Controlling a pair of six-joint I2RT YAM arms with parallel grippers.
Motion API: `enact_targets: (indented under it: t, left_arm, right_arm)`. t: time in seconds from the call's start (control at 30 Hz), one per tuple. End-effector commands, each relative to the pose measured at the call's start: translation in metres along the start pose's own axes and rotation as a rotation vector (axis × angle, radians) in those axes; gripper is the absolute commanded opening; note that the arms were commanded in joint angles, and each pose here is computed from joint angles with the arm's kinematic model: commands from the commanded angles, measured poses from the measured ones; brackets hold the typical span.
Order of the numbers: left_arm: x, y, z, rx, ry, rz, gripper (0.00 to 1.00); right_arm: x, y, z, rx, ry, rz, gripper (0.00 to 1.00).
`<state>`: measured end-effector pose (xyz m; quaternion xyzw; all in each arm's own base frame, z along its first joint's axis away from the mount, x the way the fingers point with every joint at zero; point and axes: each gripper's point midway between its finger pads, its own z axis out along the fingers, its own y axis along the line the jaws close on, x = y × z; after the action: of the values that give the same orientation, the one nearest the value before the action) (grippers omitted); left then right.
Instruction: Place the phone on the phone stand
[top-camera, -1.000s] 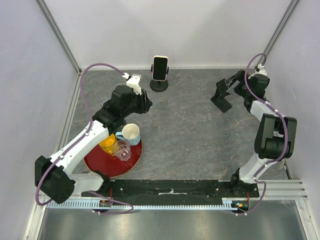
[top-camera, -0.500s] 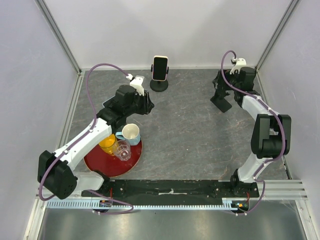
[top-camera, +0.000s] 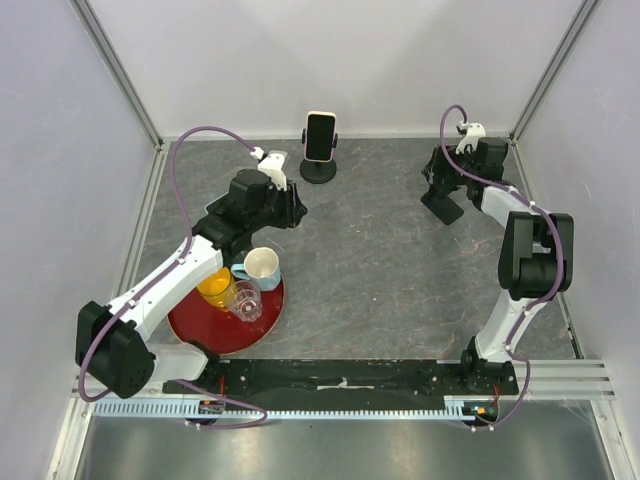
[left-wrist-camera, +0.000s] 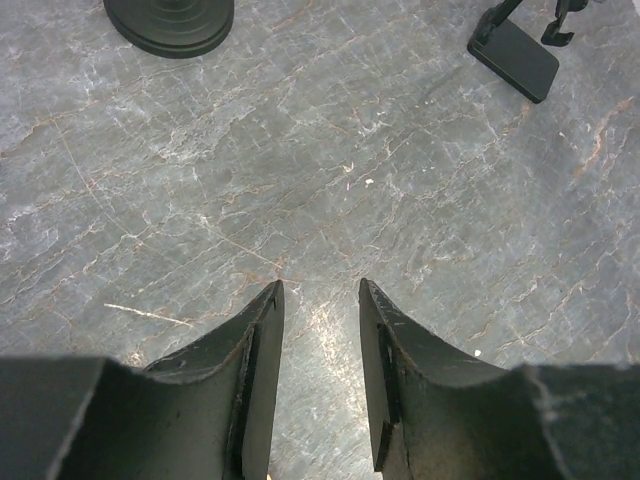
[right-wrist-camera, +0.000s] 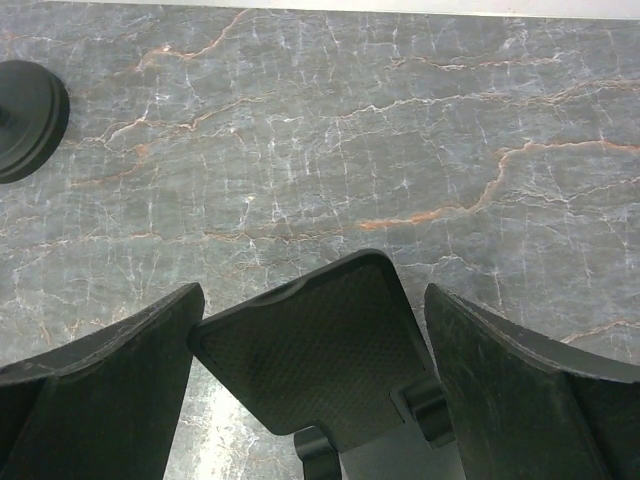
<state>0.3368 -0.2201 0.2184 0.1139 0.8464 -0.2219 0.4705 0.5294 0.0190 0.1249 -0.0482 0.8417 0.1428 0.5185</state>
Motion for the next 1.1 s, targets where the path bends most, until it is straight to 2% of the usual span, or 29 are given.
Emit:
enact_targets:
  t: [0.0,0.17,0.27,0.37,0.4,0.43,0.57,0.6,0.67,0.73,0.93,1.07]
  left_arm:
    - [-0.031,-0.011,-0.014,0.035,-0.089,-0.020,0.43]
    - [-0.033,-0.011,-0.017,0.031,-0.098,-0.018,0.43]
    - [-0.034,-0.010,-0.018,0.030,-0.100,-0.018,0.43]
    - [-0.033,-0.011,-0.018,0.035,-0.098,-0.019,0.43]
    - [-0.034,-0.012,-0.018,0.038,-0.099,-0.020,0.43]
    - [-0.034,-0.012,-0.018,0.038,-0.099,-0.020,0.43]
    - [-0.038,-0.013,-0.023,0.040,-0.114,-0.020,0.43]
    - [-0.039,-0.013,-0.024,0.041,-0.119,-0.020,0.43]
    - [-0.042,-0.014,-0.028,0.042,-0.131,-0.019,0.43]
    - [-0.044,-0.013,-0.030,0.037,-0.138,-0.018,0.43]
    - [-0.049,-0.018,-0.035,0.064,-0.152,-0.030,0.43]
    - [-0.049,-0.016,-0.035,0.063,-0.151,-0.040,0.43]
  right_arm:
    - [-0.021,-0.004,-0.002,0.035,-0.056,-0.001,0.98]
    - [-0.018,0.004,-0.002,0.028,-0.045,-0.009,0.96]
    - [-0.020,0.006,-0.006,0.035,-0.047,-0.029,0.82]
    - [-0.023,0.008,-0.009,0.036,-0.053,-0.028,0.60]
    - [-0.024,0.009,-0.009,0.033,-0.054,-0.028,0.45]
    - [-0.025,0.010,-0.009,0.037,-0.056,-0.017,0.38]
    - [-0.035,0.030,-0.003,0.029,-0.089,0.035,0.19]
    - [-0.039,0.031,-0.001,0.039,-0.108,0.039,0.08]
    - [-0.036,0.057,0.009,0.057,-0.099,0.002,0.00]
    - [-0.039,0.058,0.012,0.139,-0.109,0.004,0.00]
    - [-0.044,0.061,0.014,0.395,-0.234,0.196,0.00]
    - [-0.057,0.089,0.014,0.576,-0.349,0.231,0.00]
